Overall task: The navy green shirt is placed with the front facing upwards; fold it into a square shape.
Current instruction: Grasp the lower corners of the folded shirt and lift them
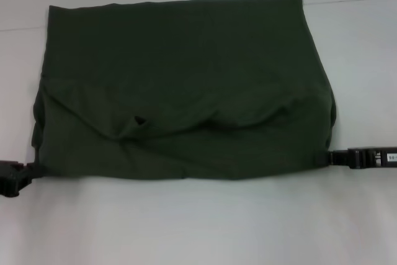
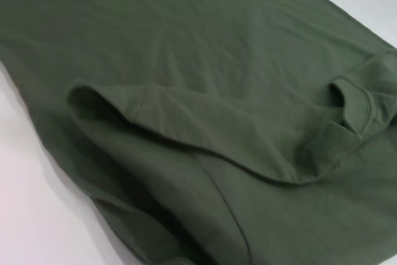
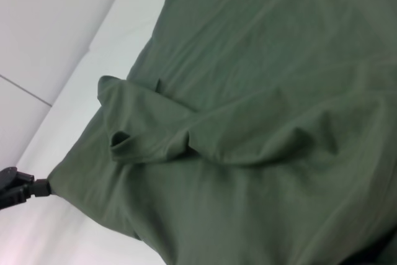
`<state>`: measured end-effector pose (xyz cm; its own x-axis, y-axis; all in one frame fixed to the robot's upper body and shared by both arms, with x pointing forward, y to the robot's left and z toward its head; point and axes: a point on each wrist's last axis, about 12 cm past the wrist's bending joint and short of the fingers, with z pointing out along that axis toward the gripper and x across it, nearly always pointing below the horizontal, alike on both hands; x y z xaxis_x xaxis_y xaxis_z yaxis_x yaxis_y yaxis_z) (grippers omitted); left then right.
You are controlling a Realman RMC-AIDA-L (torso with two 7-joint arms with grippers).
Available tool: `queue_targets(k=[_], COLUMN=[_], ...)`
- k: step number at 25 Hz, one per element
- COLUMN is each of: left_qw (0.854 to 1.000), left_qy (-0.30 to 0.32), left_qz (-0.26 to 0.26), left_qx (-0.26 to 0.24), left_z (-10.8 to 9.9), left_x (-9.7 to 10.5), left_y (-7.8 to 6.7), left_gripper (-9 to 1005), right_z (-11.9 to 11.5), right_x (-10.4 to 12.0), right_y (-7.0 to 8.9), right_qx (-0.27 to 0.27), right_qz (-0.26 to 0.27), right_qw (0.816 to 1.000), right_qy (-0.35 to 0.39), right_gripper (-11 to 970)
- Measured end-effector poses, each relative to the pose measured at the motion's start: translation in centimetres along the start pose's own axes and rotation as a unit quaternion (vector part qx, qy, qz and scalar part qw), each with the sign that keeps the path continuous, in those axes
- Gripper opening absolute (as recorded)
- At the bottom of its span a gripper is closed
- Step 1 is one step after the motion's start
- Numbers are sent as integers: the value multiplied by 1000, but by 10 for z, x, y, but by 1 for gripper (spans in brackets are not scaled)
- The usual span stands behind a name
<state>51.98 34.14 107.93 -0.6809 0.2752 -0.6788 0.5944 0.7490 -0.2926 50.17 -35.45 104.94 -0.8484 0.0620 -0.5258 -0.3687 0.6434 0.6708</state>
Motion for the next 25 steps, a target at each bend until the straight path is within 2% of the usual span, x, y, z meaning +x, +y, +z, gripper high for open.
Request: queue_targets(k=[11,25], left_qw=[1000,999], left_qy=[-1,1], left_qz=[-8,-10], left_qx=[24,48], left_z=[-12,-20], left_x=[21,36], left_y=[-5,-10], left_gripper=[12,13], right_z=[-4,-16], right_x=[17,30], right_y=[-3,-7], right_qx=[5,10], right_qz=[5,5], right_qw=[1000,1000], right_qy=[22,14], right_gripper=[27,28])
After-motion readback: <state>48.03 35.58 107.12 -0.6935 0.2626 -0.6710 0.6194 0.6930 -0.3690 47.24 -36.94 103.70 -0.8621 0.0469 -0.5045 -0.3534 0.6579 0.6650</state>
